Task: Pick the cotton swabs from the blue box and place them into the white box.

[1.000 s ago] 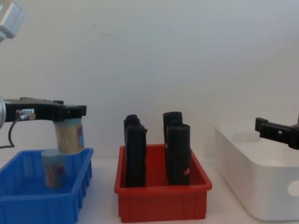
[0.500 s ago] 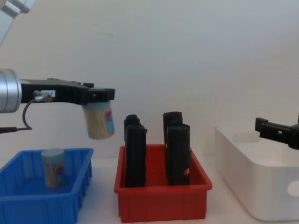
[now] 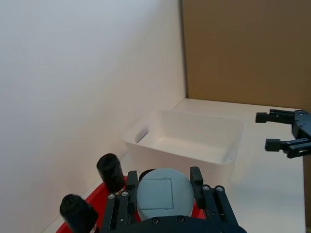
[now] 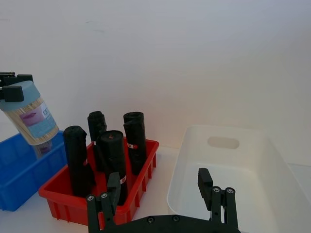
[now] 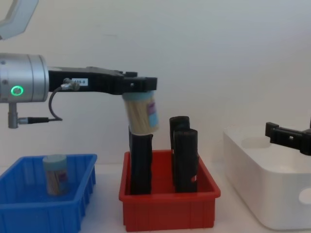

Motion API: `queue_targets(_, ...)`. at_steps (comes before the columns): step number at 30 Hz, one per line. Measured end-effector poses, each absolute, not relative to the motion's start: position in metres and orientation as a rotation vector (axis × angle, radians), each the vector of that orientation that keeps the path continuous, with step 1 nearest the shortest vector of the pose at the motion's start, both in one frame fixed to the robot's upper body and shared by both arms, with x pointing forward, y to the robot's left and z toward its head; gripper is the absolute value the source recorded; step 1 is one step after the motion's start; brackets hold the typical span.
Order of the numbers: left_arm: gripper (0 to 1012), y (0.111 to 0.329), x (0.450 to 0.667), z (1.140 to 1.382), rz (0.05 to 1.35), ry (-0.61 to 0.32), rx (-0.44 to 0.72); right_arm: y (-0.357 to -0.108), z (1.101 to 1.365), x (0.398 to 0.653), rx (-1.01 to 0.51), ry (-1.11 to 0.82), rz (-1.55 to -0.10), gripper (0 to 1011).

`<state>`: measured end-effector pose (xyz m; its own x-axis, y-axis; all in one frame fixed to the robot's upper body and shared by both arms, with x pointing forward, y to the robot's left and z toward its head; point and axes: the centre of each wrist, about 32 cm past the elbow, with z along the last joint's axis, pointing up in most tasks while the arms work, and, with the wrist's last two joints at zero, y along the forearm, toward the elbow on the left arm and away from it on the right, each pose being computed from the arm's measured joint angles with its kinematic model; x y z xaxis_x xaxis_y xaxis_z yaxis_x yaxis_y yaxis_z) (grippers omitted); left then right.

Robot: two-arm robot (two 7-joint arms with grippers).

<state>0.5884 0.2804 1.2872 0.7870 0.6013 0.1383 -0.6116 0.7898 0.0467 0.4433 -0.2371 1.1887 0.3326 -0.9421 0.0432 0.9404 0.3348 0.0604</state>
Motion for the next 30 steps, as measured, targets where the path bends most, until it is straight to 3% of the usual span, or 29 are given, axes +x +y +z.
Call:
queue_targets(15, 654, 0.254, 0.609, 1.297, 0.426, -0.125, 0.055, -0.237, 1.189, 0.443, 0.026, -0.075, -1.23, 1002)
queue_targets(30, 654, 0.241, 0.618, 1.302, 0.334, -0.129, 0.043, -0.236, 1.191, 0.445, -0.001, -0.096, -1.183, 1002)
